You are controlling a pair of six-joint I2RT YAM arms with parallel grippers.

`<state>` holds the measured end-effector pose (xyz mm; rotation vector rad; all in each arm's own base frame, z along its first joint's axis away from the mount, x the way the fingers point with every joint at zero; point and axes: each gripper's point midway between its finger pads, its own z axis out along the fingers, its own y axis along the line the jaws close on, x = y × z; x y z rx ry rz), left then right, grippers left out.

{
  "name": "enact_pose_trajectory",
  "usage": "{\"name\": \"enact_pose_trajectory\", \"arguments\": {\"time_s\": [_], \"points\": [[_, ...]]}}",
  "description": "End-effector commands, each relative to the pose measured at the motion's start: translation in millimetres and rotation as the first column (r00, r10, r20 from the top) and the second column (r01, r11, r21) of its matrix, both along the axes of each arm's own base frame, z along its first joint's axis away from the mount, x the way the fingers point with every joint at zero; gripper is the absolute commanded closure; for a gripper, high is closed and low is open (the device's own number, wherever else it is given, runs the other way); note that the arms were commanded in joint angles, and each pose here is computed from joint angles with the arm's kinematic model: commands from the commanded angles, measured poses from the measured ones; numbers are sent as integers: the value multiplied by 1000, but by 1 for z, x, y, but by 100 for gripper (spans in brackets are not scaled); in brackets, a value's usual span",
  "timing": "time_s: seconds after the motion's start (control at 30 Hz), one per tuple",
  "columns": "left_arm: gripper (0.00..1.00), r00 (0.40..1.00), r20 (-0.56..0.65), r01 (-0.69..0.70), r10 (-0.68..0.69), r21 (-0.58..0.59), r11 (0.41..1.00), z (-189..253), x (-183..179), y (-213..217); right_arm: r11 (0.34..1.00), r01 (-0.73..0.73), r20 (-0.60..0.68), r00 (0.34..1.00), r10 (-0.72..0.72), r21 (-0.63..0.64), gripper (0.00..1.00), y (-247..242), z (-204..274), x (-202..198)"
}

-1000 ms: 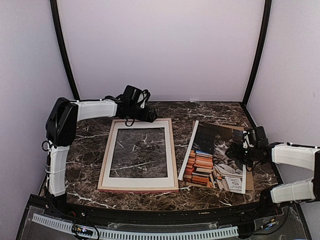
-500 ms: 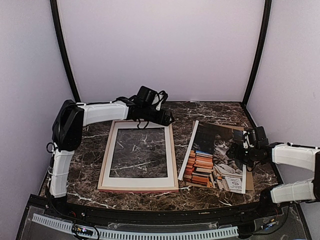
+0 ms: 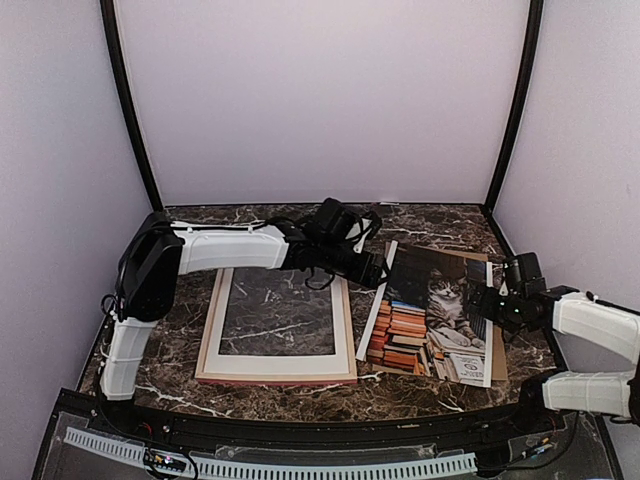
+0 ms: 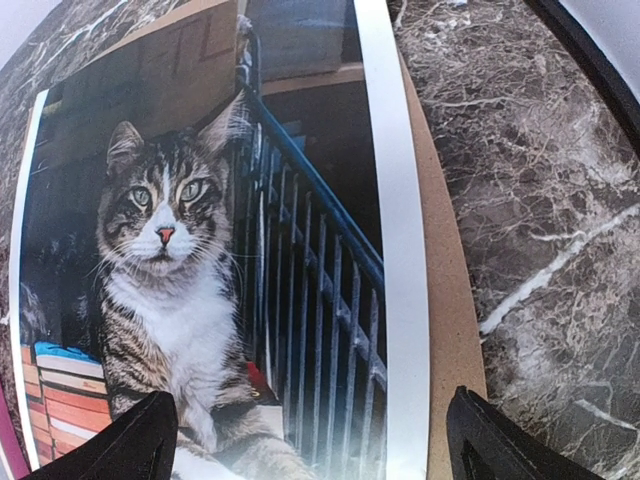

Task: Put the photo into the frame
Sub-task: Pick up the photo from the backboard.

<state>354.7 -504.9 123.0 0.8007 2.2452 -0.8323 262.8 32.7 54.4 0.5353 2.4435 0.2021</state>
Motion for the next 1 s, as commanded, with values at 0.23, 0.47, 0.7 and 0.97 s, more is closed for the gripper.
{"name": "enact_pose_trajectory", "arguments": {"time_s": [0.23, 0.47, 0.7, 0.97], "points": [[23, 996, -95, -1, 6, 54, 999, -51, -18, -6, 999, 24, -5, 1000, -24, 25, 6, -1, -4, 0], [28, 991, -136, 0, 11, 81, 997, -75, -21, -8, 999, 25, -18, 1000, -24, 39, 8, 1, -12, -3], [35, 984, -177, 6, 10, 89, 996, -85, -25, -12, 998, 9, -37, 999, -7, 59, 10, 6, -21, -4], [42, 962, -271, -9, 25, 60, 998, -89, -36, -15, 993, -19, -39, 999, 23, 113, 15, 16, -27, -4]]}}
